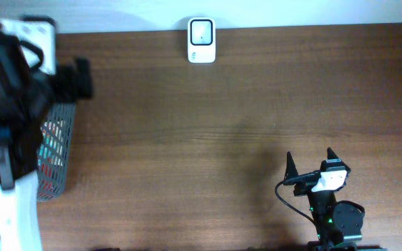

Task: Scan the item barcode
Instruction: 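Reach the left gripper into the grey basket and grasp the green tissue pack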

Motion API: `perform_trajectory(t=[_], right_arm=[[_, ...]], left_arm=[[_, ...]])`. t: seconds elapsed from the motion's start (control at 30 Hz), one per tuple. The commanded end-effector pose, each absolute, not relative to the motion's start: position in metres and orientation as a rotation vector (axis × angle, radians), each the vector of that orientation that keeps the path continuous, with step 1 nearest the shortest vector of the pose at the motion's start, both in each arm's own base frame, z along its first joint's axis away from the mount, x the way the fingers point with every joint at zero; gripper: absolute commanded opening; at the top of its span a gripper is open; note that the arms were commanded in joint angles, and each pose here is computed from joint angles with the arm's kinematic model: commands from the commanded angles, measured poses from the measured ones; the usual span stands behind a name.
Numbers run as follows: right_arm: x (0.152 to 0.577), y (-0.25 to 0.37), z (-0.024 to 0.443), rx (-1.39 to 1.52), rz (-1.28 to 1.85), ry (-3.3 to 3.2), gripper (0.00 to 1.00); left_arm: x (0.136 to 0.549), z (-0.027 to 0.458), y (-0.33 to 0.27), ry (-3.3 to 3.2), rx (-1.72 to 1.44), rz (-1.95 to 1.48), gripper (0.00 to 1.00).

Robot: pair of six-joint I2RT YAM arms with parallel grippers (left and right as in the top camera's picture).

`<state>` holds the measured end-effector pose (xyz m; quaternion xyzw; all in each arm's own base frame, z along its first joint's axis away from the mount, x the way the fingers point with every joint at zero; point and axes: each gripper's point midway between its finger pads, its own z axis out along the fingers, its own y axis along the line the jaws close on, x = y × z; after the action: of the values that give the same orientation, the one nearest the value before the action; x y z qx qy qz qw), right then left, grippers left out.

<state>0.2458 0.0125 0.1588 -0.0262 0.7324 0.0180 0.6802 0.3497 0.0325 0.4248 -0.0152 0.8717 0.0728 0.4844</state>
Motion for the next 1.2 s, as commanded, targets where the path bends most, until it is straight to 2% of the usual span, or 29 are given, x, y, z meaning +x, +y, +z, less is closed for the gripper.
perform_trajectory(t=[0.0,0.13,0.33,0.53,0.63,0.7,0.77,0.83,0.97,1.03,1.17], right_arm=[[0.246,0.01,0.156,-0.054,0.025,1.649,0.98],[0.246,0.01,0.156,-0.055,0.026,1.649,0.99],[0.246,0.01,0.156,-0.055,0.026,1.649,0.98],[0.246,0.01,0.156,-0.054,0.025,1.649,0.98],[0.246,0.01,0.156,-0.054,0.025,1.649,0.98],[0.246,0.01,0.156,-0.055,0.026,1.649,0.98],[0.246,0.01,0.156,-0.054,0.025,1.649,0.98],[0.246,0.01,0.156,-0.054,0.025,1.649,0.98],[0.246,0.01,0.156,-0.055,0.026,1.649,0.99],[0.246,0.01,0.156,-0.054,0.025,1.649,0.98],[0.246,0.01,0.156,-0.054,0.025,1.649,0.98]], left_arm=[[0.354,0.42,0.132,2.088,-0.514,0.402,0.99],[0.342,0.377,0.221,2.088,-0.915,0.422,0.99],[0.317,0.312,0.274,2.235,-1.136,0.357,0.99],[0.336,0.229,0.263,2.484,-1.2,0.13,0.99],[0.344,0.203,0.256,2.579,-1.157,0.05,1.0],[0.343,0.184,0.252,2.67,-1.12,0.04,0.96],[0.339,0.159,0.244,2.77,-1.151,-0.001,0.84],[0.338,0.143,0.237,2.837,-1.137,-0.031,0.64],[0.333,0.12,0.223,2.986,-1.074,-0.031,0.68],[0.324,0.113,0.223,3.041,-1.09,0.001,0.78],[0.318,0.108,0.22,3.083,-1.085,-0.01,0.77]])
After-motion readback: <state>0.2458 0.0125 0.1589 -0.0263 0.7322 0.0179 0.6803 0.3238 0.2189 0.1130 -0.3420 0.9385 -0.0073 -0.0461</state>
